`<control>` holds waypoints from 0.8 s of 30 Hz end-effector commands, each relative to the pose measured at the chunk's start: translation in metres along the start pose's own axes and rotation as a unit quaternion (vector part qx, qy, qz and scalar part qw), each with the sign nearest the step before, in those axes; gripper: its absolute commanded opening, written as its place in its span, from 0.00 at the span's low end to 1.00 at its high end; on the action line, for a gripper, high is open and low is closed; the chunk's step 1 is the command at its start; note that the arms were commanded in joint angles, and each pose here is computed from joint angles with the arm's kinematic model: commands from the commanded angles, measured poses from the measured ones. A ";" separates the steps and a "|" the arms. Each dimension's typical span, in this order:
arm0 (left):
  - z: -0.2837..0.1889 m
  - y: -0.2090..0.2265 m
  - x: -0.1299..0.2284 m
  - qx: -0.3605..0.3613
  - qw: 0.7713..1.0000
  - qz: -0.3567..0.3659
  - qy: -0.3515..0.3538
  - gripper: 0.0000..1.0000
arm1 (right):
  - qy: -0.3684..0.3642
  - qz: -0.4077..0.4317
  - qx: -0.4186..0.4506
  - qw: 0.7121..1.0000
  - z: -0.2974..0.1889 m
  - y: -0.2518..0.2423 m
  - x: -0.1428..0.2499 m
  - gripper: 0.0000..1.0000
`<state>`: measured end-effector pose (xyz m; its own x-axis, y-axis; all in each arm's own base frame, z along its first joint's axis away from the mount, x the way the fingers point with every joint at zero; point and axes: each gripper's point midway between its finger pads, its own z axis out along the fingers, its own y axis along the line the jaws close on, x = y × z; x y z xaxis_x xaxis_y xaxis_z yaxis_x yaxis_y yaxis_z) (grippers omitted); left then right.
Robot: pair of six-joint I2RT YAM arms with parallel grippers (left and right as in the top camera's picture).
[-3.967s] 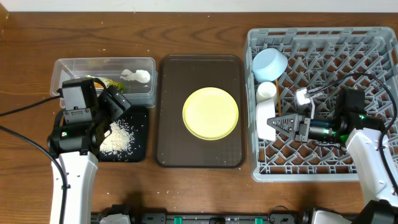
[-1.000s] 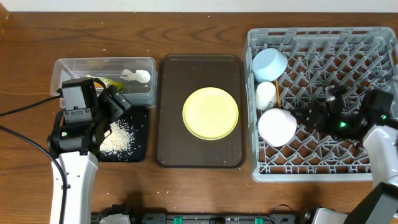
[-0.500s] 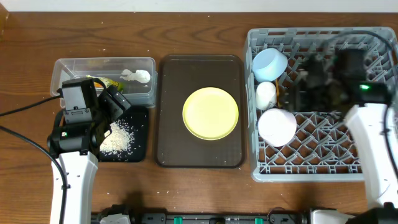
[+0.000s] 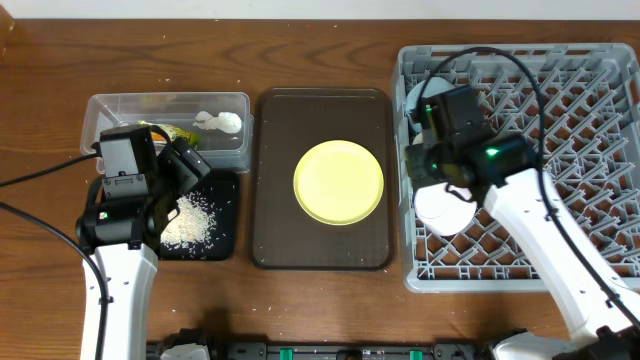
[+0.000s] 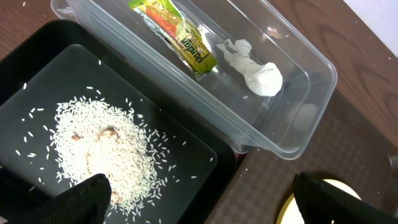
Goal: Sort waste into correct bins and load items into the dishwasher rack
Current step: 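Move the right gripper back to the yellow plate on the tray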
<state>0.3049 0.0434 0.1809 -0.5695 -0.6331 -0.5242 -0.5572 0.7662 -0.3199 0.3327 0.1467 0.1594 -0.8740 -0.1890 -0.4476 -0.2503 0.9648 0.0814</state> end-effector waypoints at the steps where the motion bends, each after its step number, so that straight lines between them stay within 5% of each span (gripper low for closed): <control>1: -0.002 0.001 -0.004 -0.004 1.000 -0.006 -0.007 0.96 | 0.010 -0.004 -0.014 1.000 0.015 0.022 0.005 0.41; 16: -0.002 0.001 -0.005 -0.004 1.000 -0.006 -0.007 0.96 | 0.043 -0.259 -0.076 0.962 0.100 0.147 0.048 0.43; 24: -0.002 0.001 -0.004 -0.004 1.000 -0.006 -0.007 0.96 | 0.063 -0.305 -0.080 0.947 0.138 0.175 0.078 0.41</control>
<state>0.3049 0.0434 0.1809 -0.5695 -0.6331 -0.5242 -0.5572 0.7662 -0.3199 0.2834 0.3262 0.0281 -0.6172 -0.6935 -0.3716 -0.7493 0.6622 0.0088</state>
